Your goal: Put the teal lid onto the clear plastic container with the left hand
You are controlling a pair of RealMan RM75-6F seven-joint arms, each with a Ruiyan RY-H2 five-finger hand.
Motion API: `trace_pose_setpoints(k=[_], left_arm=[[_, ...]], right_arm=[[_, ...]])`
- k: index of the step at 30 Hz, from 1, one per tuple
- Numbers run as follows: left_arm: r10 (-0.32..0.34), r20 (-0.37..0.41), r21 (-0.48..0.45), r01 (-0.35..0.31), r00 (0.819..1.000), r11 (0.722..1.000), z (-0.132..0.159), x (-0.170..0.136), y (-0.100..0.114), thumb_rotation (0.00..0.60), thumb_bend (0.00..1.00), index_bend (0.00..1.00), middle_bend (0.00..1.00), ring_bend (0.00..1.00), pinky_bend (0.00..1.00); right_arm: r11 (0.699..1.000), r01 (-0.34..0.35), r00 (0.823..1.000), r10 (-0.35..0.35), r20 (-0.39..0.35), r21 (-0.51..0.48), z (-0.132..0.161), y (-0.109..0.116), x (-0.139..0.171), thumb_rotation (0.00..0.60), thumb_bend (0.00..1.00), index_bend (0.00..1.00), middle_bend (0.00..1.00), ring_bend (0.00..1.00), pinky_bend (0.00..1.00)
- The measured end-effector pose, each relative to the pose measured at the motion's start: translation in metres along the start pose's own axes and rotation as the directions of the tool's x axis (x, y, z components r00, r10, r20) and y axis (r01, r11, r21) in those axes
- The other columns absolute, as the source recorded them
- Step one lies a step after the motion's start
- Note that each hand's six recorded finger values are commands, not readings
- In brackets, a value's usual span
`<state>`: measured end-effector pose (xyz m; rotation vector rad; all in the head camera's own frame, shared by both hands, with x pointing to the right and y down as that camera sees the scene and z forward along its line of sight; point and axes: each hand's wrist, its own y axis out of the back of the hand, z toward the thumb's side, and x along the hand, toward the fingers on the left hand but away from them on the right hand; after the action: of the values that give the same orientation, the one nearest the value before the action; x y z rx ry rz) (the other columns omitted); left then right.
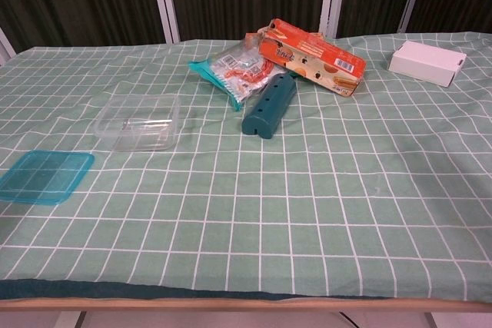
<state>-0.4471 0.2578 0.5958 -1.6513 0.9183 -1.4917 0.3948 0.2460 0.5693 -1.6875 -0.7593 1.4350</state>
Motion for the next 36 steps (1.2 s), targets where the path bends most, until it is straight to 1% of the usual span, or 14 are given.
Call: trace_pose_setpoints(k=[2, 4, 6, 8, 11, 14, 15, 19, 21, 24, 27, 30, 36], left_arm=[[0.001, 0.006, -0.005, -0.001, 1.0, 1.0, 0.001, 0.001, 0.0, 0.6, 0.33, 0.0, 0.07, 0.01, 0.09], [-0.001, 0.02, -0.018, 0.001, 1.0, 1.0, 0.003, 0.003, 0.0, 0.6, 0.33, 0.0, 0.02, 0.0, 0.03], [-0.005, 0.05, -0.04, 0.007, 0.999, 0.999, 0.006, 0.008, 0.0, 0.6, 0.32, 0.0, 0.0, 0.0, 0.0], [-0.009, 0.088, -0.06, 0.014, 0.996, 0.998, 0.008, 0.015, -0.001, 0.6, 0.3, 0.0, 0.0, 0.0, 0.0], [-0.041, 0.158, -0.074, 0.054, 0.987, 0.996, 0.007, 0.035, -0.006, 0.6, 0.27, 0.0, 0.0, 0.0, 0.0], [-0.117, 0.212, -0.095, 0.14, 0.97, 0.986, 0.005, 0.058, -0.016, 0.6, 0.26, 0.0, 0.0, 0.0, 0.0], [-0.15, 0.228, -0.102, 0.176, 0.962, 0.979, 0.004, 0.068, -0.02, 0.6, 0.26, 0.0, 0.0, 0.0, 0.0], [-0.224, 0.265, -0.134, 0.266, 0.938, 0.954, -0.001, 0.096, -0.029, 0.6, 0.25, 0.0, 0.0, 0.0, 0.0], [-0.254, 0.278, -0.128, 0.297, 0.927, 0.946, -0.006, 0.109, -0.033, 0.6, 0.24, 0.0, 0.0, 0.0, 0.0], [-0.299, 0.286, -0.089, 0.336, 0.911, 0.938, -0.011, 0.125, -0.041, 0.6, 0.24, 0.0, 0.0, 0.0, 0.0], [-0.348, 0.291, -0.064, 0.381, 0.891, 0.922, -0.011, 0.135, -0.054, 0.6, 0.24, 0.0, 0.0, 0.0, 0.0], [-0.385, 0.302, -0.048, 0.417, 0.872, 0.908, -0.008, 0.14, -0.067, 0.6, 0.24, 0.0, 0.0, 0.0, 0.0], [-0.419, 0.332, -0.032, 0.455, 0.845, 0.89, 0.002, 0.147, -0.08, 0.6, 0.24, 0.0, 0.0, 0.0, 0.0]], right_arm=[[1.0, 0.0, 1.0, 0.0, -0.004, -0.002, 0.001, 0.0, 0.0, 0.6, 0.16, 0.0, 0.0, 0.0, 0.0], [1.0, -0.003, 1.0, 0.003, -0.002, 0.001, -0.001, 0.0, 0.001, 0.6, 0.16, 0.0, 0.0, 0.0, 0.0], [1.0, -0.005, 1.0, 0.005, 0.003, -0.005, -0.002, 0.0, 0.0, 0.6, 0.16, 0.0, 0.0, 0.0, 0.0], [1.0, -0.005, 1.0, 0.005, 0.007, -0.008, -0.003, 0.0, 0.0, 0.6, 0.16, 0.0, 0.0, 0.0, 0.0], [1.0, -0.013, 1.0, 0.013, 0.007, 0.001, -0.002, -0.002, -0.001, 0.6, 0.16, 0.0, 0.0, 0.0, 0.0], [1.0, -0.016, 1.0, 0.016, 0.017, 0.009, -0.002, -0.004, -0.004, 0.6, 0.16, 0.0, 0.0, 0.0, 0.0], [1.0, -0.016, 1.0, 0.016, 0.022, 0.012, -0.002, -0.005, -0.005, 0.6, 0.16, 0.0, 0.0, 0.0, 0.0], [1.0, -0.017, 0.999, 0.016, 0.045, 0.024, -0.003, -0.007, -0.008, 0.6, 0.16, 0.0, 0.0, 0.0, 0.0], [0.999, -0.018, 0.998, 0.016, 0.053, 0.028, -0.003, -0.009, -0.01, 0.6, 0.16, 0.0, 0.0, 0.0, 0.0], [0.999, -0.021, 0.998, 0.019, 0.064, 0.034, -0.004, -0.01, -0.012, 0.6, 0.16, 0.0, 0.0, 0.0, 0.0], [0.999, -0.02, 0.997, 0.017, 0.07, 0.034, -0.005, -0.01, -0.013, 0.6, 0.16, 0.0, 0.0, 0.0, 0.0], [0.999, -0.016, 0.997, 0.014, 0.074, 0.034, -0.006, -0.009, -0.012, 0.6, 0.16, 0.0, 0.0, 0.0, 0.0], [0.999, -0.021, 0.997, 0.018, 0.073, 0.036, -0.005, -0.01, -0.012, 0.6, 0.16, 0.0, 0.0, 0.0, 0.0]])
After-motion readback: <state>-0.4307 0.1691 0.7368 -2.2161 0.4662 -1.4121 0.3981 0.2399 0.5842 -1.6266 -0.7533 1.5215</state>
